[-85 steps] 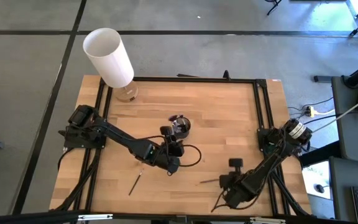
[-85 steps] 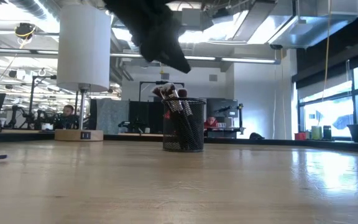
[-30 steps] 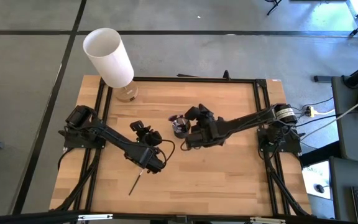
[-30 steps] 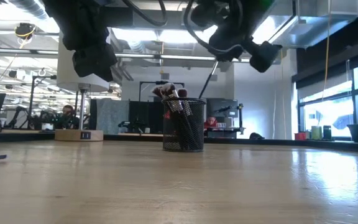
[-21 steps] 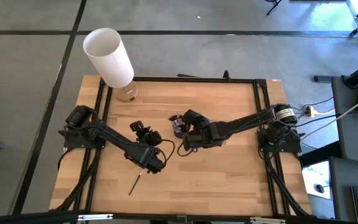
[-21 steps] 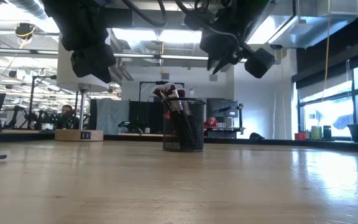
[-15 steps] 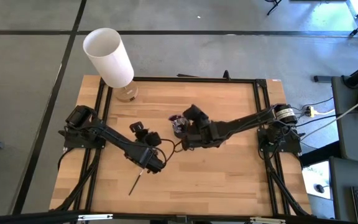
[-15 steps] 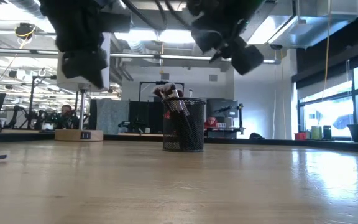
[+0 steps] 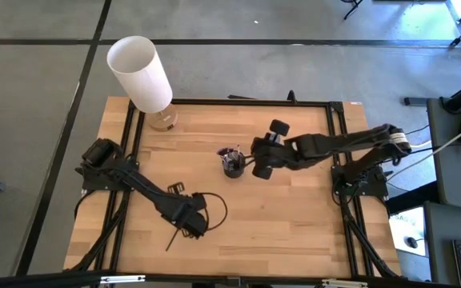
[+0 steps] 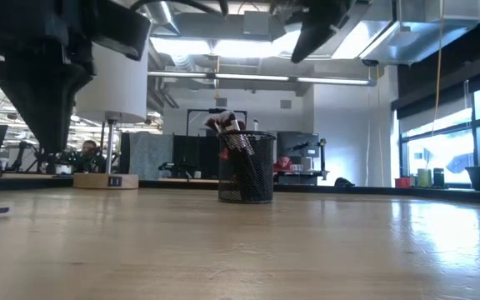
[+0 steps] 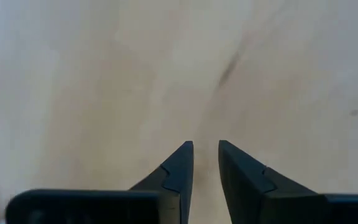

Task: Pick & Place Makeup Brushes
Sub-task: Put the eyeshadow brush into the makeup brush holder

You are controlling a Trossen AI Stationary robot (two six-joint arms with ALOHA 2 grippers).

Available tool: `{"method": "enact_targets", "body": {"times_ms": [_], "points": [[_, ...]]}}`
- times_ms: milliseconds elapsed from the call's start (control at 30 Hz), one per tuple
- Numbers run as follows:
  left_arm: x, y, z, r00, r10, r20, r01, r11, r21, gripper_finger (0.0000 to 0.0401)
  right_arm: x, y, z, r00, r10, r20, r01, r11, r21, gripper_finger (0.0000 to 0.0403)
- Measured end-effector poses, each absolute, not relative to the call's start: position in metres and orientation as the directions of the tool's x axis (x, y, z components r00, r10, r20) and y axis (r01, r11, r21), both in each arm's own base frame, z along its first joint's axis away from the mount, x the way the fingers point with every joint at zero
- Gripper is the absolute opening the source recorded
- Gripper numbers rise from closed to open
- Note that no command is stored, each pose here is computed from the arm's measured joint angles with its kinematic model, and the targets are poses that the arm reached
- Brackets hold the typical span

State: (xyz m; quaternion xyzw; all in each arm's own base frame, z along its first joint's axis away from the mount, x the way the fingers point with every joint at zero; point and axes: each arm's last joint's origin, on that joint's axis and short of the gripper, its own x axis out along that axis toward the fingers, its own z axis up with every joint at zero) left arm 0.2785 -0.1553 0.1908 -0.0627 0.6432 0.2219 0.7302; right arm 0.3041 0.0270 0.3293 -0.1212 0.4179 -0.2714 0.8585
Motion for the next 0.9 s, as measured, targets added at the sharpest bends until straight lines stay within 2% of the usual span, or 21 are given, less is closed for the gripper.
{"method": "enact_targets", "body": {"times_ms": [133, 267, 367, 533, 700, 900], "points": [[0.277, -0.166, 0.19, 0.092, 0.184, -0.979, -0.504, 0.856, 0.114, 0.0064, 0.3, 0.036, 0.333, 0.54, -0.516, -0.665, 0.346, 0.856, -0.383, 0.0133], [0.275, -0.169, 0.19, 0.096, 0.187, -0.978, -0.564, 0.82, 0.101, 0.0067, 0.298, 0.039, 0.336, 0.555, -0.505, -0.662, 0.34, 0.863, -0.373, 0.0133], [0.275, -0.171, 0.188, 0.131, 0.204, -0.97, -0.6, 0.795, 0.086, 0.0079, 0.298, 0.039, 0.335, 0.553, -0.505, -0.663, 0.335, 0.863, -0.378, 0.0133], [0.269, -0.176, 0.168, 0.149, 0.146, -0.978, -0.652, 0.758, 0.013, 0.0109, 0.3, 0.03, 0.335, 0.54, -0.51, -0.67, 0.337, 0.86, -0.382, 0.0133], [0.254, -0.175, 0.152, 0.096, 0.161, -0.982, -0.722, 0.69, 0.043, 0.0132, 0.301, 0.021, 0.335, 0.531, -0.496, -0.687, 0.338, 0.867, -0.366, 0.0133], [0.253, -0.174, 0.149, 0.105, 0.171, -0.98, -0.716, 0.696, 0.044, 0.0126, 0.302, 0.014, 0.335, 0.528, -0.498, -0.688, 0.344, 0.866, -0.363, 0.0133]]}}
